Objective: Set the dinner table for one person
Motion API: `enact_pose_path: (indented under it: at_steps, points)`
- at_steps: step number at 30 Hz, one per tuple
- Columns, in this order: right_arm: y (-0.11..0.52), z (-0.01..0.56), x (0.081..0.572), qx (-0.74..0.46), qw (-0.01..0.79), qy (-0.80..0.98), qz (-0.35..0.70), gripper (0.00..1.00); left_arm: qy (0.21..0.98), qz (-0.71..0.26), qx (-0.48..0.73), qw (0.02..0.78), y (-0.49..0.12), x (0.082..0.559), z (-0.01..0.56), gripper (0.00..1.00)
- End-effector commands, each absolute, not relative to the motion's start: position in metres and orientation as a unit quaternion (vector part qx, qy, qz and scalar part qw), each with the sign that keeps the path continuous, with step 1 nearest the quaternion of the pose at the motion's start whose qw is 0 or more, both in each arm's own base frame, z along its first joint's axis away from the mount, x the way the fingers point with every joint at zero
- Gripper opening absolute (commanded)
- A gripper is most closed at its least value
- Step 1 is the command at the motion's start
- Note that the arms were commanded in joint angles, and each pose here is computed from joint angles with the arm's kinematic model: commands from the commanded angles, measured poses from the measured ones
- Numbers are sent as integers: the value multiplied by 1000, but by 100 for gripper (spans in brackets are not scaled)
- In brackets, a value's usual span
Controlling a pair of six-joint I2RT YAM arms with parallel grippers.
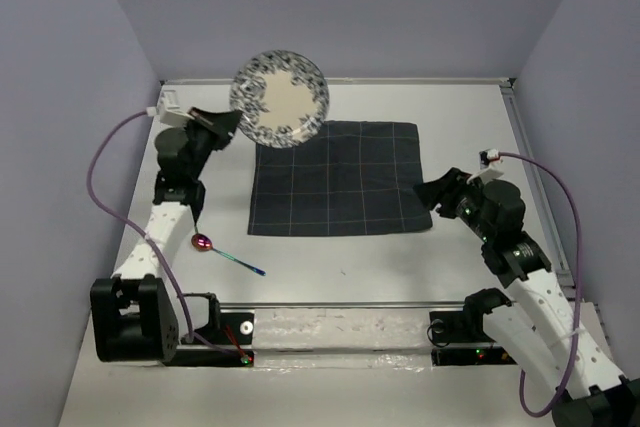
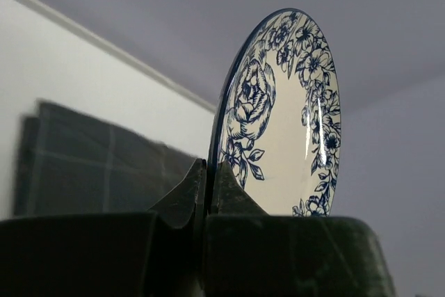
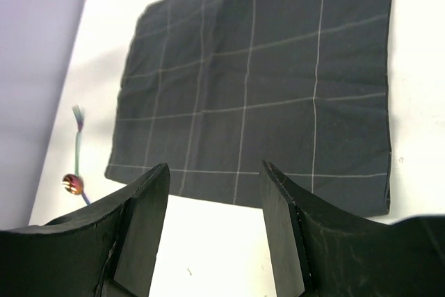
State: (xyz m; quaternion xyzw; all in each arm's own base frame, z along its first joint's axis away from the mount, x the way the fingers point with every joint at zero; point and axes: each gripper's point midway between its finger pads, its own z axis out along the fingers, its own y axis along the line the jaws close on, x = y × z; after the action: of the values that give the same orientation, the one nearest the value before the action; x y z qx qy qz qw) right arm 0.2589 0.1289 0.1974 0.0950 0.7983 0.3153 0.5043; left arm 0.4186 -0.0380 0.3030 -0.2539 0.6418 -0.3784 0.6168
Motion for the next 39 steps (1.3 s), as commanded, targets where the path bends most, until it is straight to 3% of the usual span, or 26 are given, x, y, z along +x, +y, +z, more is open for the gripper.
enact_pose_path:
  at_steps: [1,11,39]
  points:
    - [122,259,250,80,558,763,317,60,625,-466,-201,594,-114,375,316,0]
    - [111,274,229,79,563,764,305,60,658,-534,-163,505,-217,330,255,0]
    - [117,230,237,84,532,788,300,59,721,-474,-170,477,-243,397,171,0]
